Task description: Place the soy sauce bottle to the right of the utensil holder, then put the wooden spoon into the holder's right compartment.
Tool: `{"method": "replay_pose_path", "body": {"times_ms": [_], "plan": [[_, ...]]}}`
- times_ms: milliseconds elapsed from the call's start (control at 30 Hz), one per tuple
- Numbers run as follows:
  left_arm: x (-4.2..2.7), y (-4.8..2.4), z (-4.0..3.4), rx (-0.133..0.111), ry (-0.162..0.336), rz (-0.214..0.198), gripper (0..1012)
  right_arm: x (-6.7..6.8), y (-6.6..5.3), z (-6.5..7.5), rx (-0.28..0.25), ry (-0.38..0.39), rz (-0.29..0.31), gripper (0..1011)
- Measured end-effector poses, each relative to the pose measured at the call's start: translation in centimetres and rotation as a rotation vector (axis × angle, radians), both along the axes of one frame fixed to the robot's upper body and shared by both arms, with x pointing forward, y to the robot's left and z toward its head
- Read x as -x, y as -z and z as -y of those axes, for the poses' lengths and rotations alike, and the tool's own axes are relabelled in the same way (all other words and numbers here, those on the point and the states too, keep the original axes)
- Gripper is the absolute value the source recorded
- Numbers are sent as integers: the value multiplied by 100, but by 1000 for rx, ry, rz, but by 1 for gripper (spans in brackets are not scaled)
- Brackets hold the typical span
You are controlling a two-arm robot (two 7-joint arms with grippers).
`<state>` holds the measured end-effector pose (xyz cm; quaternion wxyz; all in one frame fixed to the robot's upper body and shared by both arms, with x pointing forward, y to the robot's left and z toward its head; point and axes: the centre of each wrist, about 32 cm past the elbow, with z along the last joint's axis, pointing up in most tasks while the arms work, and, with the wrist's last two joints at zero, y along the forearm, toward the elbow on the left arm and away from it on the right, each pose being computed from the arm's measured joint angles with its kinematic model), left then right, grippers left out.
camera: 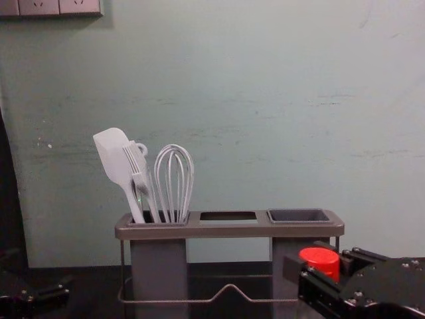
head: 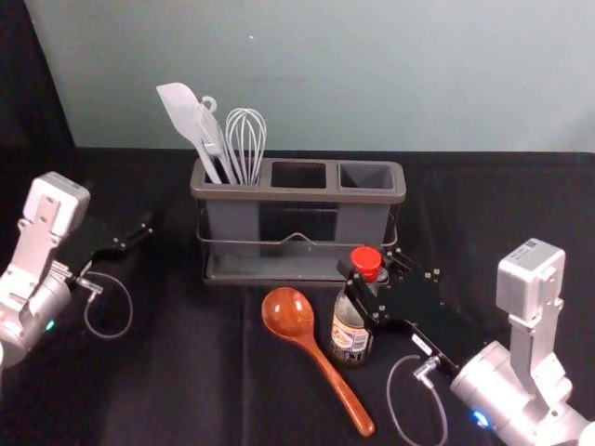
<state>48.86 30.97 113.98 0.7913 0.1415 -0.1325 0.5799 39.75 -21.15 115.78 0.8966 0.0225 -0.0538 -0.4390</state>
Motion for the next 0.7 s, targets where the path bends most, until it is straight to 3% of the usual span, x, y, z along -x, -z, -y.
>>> {"method": "replay_pose_path", "body": {"times_ms": [333, 567, 700], "plan": [[0, 0, 0, 0, 0, 0, 1000, 107, -98, 86, -11, 14, 33, 381], [0, 0, 0, 0, 0, 0, 1000, 164, -142, 278, 1, 58, 53, 381], [0, 0, 0, 0, 0, 0, 1000, 179, -172, 456, 23, 88, 58, 381]]}}
